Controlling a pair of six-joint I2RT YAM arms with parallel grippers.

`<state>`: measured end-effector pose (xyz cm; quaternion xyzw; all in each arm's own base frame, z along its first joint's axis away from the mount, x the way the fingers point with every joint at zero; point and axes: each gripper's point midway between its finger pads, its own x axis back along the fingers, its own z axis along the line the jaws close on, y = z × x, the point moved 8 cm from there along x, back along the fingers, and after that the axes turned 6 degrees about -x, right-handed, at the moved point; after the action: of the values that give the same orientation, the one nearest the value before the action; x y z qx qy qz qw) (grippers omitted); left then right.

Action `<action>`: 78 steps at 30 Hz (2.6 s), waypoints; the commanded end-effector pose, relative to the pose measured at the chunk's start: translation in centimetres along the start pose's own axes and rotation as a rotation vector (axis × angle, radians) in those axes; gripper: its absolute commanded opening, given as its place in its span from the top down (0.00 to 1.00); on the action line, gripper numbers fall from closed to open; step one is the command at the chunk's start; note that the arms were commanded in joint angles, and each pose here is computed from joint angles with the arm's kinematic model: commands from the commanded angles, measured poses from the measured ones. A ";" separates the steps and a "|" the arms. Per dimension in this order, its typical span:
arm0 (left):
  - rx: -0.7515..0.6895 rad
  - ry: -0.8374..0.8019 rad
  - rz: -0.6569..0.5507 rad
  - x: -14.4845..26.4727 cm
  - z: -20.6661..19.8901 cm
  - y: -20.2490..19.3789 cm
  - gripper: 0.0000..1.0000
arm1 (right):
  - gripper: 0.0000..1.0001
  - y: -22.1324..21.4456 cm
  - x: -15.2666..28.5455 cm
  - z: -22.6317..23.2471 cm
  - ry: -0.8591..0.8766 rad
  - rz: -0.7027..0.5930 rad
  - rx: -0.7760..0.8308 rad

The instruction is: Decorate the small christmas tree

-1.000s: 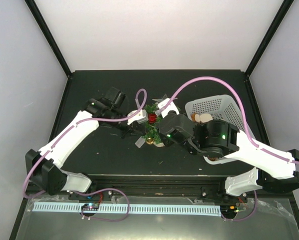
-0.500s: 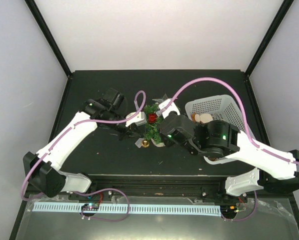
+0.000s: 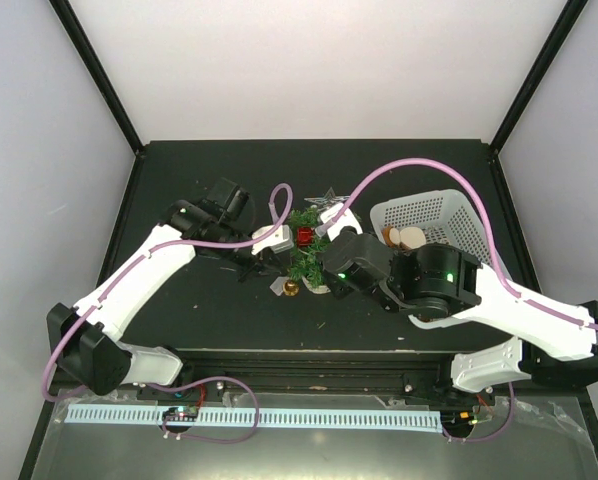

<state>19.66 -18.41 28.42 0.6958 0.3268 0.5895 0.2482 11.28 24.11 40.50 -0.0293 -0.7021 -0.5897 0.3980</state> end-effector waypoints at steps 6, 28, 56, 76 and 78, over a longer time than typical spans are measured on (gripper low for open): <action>-0.022 0.027 0.005 -0.8 0.9 -0.1 0.99 | 0.54 -0.2 0.2 -0.5 0.001 -0.005 -0.043; -0.043 0.079 0.029 -0.3 0.5 -0.7 0.98 | 0.53 -0.2 -0.2 0.0 0.008 -0.008 -0.037; -0.036 0.104 0.031 -1.4 2.8 -0.1 0.99 | 0.53 -0.5 0.0 -0.3 0.010 0.000 -0.053; -0.017 0.120 0.008 -2.1 4.6 0.5 0.98 | 0.53 -0.3 -0.4 0.0 0.011 -0.001 -0.023; -0.012 0.116 0.009 -2.4 4.9 0.5 0.98 | 0.53 -0.3 -0.4 0.0 0.011 -0.001 -0.023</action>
<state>23.23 -19.53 24.96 0.6771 0.3215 0.6278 0.2098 11.18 24.31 39.80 -0.0339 -0.6953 -0.5916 0.4067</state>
